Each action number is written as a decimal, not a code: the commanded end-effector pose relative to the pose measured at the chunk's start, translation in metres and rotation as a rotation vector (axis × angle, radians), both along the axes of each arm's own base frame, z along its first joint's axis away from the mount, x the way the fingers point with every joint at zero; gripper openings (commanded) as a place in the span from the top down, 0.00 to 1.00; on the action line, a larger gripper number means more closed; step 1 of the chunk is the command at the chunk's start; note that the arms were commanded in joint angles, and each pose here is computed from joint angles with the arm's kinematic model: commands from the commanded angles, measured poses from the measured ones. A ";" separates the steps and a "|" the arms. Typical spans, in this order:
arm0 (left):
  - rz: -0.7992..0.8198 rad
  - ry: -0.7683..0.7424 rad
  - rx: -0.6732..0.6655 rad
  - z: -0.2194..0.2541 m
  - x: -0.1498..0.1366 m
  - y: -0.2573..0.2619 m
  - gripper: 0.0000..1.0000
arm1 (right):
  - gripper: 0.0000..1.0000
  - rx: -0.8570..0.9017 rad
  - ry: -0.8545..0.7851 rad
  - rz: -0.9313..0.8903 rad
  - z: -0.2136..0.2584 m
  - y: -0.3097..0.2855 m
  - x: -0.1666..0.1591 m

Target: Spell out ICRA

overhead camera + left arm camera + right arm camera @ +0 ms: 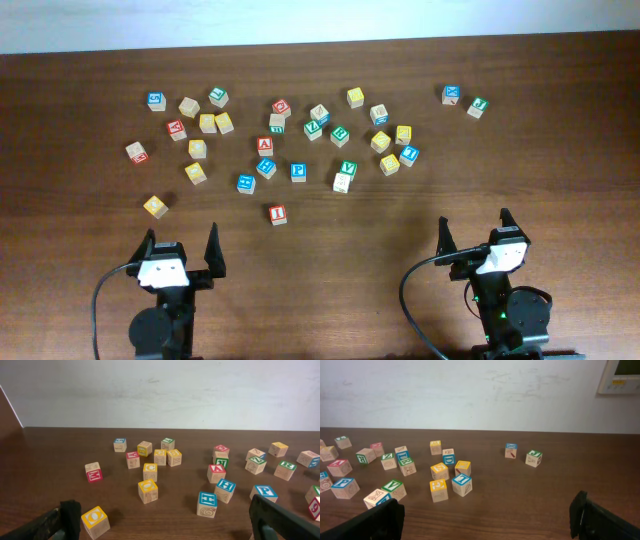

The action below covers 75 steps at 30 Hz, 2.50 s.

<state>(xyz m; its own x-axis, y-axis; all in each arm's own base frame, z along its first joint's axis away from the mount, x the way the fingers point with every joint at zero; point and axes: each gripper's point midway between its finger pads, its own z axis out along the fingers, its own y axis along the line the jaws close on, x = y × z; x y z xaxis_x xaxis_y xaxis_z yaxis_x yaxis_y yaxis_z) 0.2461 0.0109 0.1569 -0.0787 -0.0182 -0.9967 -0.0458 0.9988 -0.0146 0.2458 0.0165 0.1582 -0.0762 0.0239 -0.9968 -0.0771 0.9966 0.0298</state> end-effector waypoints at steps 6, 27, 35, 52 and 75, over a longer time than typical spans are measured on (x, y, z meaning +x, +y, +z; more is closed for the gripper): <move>0.001 0.003 0.020 -0.001 0.000 0.000 0.01 | 0.02 0.006 0.002 -0.019 -0.002 -0.004 0.000; 0.001 0.002 0.020 -0.001 0.000 0.000 0.01 | 0.02 0.006 0.002 -0.019 -0.002 -0.004 0.000; 0.001 0.002 0.020 -0.001 0.000 0.000 0.01 | 0.02 0.006 0.002 -0.019 -0.002 -0.004 0.000; 0.001 0.003 0.020 -0.001 0.000 0.000 0.01 | 0.02 0.006 0.002 -0.019 -0.002 -0.004 0.000; -0.809 -0.596 0.029 0.138 -0.082 -0.124 0.01 | 0.02 0.006 0.002 -0.019 -0.002 -0.004 0.000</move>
<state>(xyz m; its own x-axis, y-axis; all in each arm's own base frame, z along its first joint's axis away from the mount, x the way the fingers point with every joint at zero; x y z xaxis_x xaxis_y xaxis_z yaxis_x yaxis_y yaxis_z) 0.1906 -0.1015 0.2682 0.3848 -0.0675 -0.9205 0.5817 0.7921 0.1851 0.2458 0.0161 0.1585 -0.0749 0.0236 -0.9969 -0.0745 0.9968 0.0292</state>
